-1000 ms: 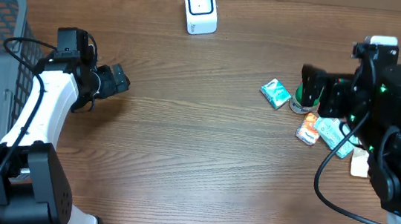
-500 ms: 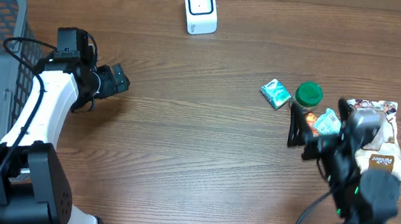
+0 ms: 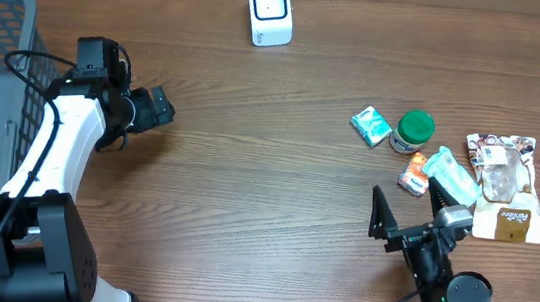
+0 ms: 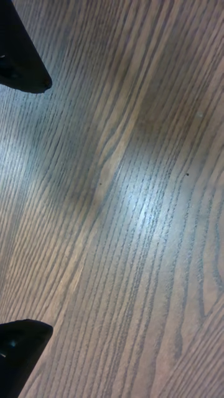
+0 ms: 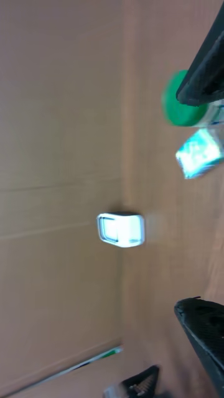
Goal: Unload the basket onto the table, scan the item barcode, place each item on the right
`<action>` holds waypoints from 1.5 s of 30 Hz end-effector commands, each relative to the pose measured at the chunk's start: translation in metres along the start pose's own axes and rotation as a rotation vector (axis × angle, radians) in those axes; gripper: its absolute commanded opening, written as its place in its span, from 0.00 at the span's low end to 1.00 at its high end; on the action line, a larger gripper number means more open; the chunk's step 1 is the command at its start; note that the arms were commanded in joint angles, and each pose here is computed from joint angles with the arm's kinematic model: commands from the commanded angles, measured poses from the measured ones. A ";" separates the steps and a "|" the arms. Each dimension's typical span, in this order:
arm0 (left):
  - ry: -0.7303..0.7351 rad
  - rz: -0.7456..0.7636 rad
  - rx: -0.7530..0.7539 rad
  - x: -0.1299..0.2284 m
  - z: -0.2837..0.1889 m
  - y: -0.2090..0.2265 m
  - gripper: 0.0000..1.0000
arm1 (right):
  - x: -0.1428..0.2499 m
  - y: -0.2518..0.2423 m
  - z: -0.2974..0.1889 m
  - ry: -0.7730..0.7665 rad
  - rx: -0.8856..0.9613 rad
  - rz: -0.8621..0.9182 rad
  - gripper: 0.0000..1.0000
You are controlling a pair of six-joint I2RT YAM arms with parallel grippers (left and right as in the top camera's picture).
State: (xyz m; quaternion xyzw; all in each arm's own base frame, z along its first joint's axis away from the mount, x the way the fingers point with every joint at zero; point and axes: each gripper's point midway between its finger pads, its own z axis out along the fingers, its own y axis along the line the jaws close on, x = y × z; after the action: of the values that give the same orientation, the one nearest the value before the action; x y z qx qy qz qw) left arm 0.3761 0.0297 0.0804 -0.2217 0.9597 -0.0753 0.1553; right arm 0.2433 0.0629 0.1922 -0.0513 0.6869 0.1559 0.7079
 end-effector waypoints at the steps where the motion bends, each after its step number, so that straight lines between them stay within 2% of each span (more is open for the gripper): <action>1: -0.038 0.001 0.008 -0.009 -0.011 -0.002 1.00 | 0.007 -0.001 -0.002 0.017 0.000 0.006 1.00; 4: -0.038 0.001 0.008 -0.009 -0.011 -0.002 1.00 | 0.025 -0.003 -0.006 0.086 0.010 0.015 1.00; 45: -0.035 0.002 0.008 -0.009 -0.010 -0.003 1.00 | 0.020 0.003 -0.006 0.067 -0.019 0.038 1.00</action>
State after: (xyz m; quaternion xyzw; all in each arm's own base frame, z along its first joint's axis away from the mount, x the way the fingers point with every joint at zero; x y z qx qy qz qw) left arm 0.3759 0.0297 0.0803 -0.2218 0.9598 -0.0753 0.1549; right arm 0.2369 0.0664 0.1738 -0.0509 0.7117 0.1710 0.6794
